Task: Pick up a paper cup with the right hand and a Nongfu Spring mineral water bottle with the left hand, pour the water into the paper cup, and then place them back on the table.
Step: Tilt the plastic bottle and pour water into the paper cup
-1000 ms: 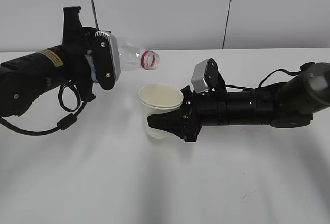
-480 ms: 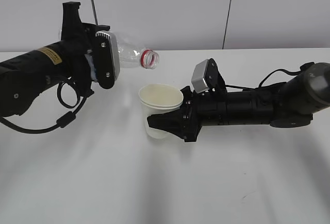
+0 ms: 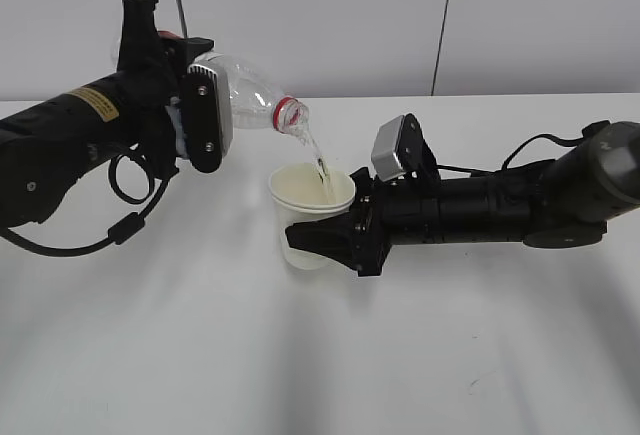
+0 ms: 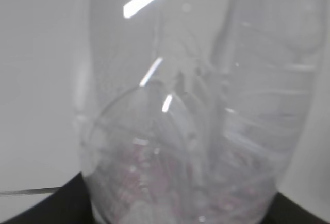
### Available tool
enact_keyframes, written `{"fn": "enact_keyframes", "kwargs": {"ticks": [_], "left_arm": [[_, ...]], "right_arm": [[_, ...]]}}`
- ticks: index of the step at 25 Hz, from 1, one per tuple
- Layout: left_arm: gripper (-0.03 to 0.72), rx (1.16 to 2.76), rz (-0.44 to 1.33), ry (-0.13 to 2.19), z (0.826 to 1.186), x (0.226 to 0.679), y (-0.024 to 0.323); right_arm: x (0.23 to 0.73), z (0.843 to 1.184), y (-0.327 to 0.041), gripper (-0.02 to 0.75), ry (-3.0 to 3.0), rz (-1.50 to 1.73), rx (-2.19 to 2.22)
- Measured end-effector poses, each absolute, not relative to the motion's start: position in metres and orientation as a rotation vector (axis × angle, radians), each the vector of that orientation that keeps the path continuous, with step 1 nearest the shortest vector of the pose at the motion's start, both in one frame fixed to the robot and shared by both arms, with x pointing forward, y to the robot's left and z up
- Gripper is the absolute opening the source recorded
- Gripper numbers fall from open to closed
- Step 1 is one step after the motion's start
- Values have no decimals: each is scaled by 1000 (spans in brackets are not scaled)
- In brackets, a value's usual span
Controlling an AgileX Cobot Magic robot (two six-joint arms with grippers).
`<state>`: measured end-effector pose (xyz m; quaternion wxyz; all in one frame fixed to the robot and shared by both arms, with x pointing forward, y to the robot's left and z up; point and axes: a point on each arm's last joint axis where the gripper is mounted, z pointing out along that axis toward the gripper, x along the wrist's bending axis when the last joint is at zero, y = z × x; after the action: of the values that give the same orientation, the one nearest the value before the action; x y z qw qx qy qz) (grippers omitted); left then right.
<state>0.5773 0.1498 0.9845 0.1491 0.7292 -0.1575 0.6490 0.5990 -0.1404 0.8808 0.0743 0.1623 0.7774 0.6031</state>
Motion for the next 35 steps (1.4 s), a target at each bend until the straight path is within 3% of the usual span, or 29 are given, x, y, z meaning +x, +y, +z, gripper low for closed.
{"fn": "enact_keyframes", "kwargs": {"ticks": [35], "left_arm": [[356,2099,1891,-433,986,578,152]], "right_arm": [[599,880,-141,483,2340,1803,483]]}}
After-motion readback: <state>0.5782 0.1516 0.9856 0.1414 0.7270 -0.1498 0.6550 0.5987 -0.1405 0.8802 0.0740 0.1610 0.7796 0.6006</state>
